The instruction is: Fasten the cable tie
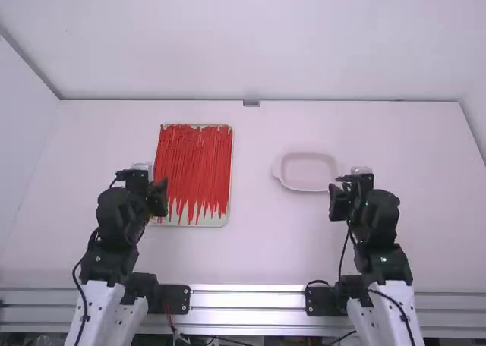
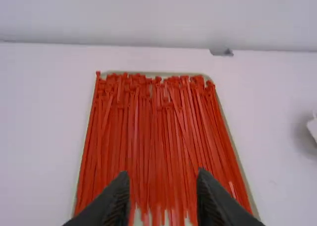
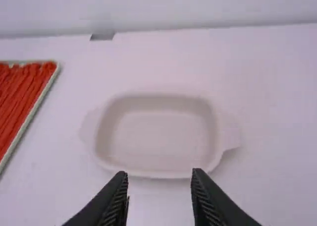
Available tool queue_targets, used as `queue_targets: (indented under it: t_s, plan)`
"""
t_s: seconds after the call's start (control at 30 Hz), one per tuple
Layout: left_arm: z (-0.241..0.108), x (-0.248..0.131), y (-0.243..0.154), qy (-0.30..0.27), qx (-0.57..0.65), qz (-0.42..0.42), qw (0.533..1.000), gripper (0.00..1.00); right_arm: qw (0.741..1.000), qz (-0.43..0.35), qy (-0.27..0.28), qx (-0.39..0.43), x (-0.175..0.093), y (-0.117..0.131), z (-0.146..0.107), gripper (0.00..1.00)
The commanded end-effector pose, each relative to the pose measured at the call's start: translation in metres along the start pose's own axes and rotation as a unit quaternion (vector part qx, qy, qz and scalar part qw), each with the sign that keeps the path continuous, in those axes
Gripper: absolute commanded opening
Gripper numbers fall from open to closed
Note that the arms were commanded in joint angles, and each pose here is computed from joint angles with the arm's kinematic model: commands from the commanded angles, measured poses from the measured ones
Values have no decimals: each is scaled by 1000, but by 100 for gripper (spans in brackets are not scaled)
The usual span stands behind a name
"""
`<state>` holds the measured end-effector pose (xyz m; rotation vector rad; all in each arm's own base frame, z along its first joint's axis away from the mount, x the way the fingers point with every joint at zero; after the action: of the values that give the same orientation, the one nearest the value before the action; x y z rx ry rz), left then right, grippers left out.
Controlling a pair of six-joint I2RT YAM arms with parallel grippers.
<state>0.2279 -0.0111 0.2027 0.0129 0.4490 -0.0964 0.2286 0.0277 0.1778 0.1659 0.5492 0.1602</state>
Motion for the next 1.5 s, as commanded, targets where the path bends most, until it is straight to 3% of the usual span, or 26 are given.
queue_targets:
  t_s: [0.0, 0.33, 0.43, 0.83, 1.07, 1.27, 1.47]
  plan:
    - [15, 1, 2, 16, -17, 0, 1000, 41, 1000, 26, 14, -1, 1, 12, 20, 41]
    - [27, 19, 7, 141, -33, 3, 989, 59, 990, 61, 126, -12, 29, 34, 36, 59]
    - [32, 28, 7, 188, -38, -4, 981, 67, 982, 88, 167, -8, 47, 52, 41, 66]
    - [33, 54, 8, 326, -70, -19, 942, 87, 941, 134, 309, -32, 86, 99, 28, 83]
    - [35, 66, 9, 367, -81, -23, 927, 94, 932, 113, 340, -49, 81, 111, 31, 91]
    - [44, 81, 11, 361, -85, -24, 928, 98, 936, 101, 334, -50, 73, 112, 45, 98]
    - [45, 85, 12, 364, -84, -23, 927, 99, 939, 86, 333, -27, 76, 99, 52, 100]
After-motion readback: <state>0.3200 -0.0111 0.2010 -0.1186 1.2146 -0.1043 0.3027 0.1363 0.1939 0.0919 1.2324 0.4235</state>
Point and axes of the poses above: each hand's point on the last joint's axis, 136 mm out from that joint toward the fingers, its own x axis out along the fingers, its own y axis along the line the jaws close on, z = x × y, the point moved 4 cm from there along -x, back along the fingers, and after that the axes turned 6 degrees about x, right-handed, at the moved point
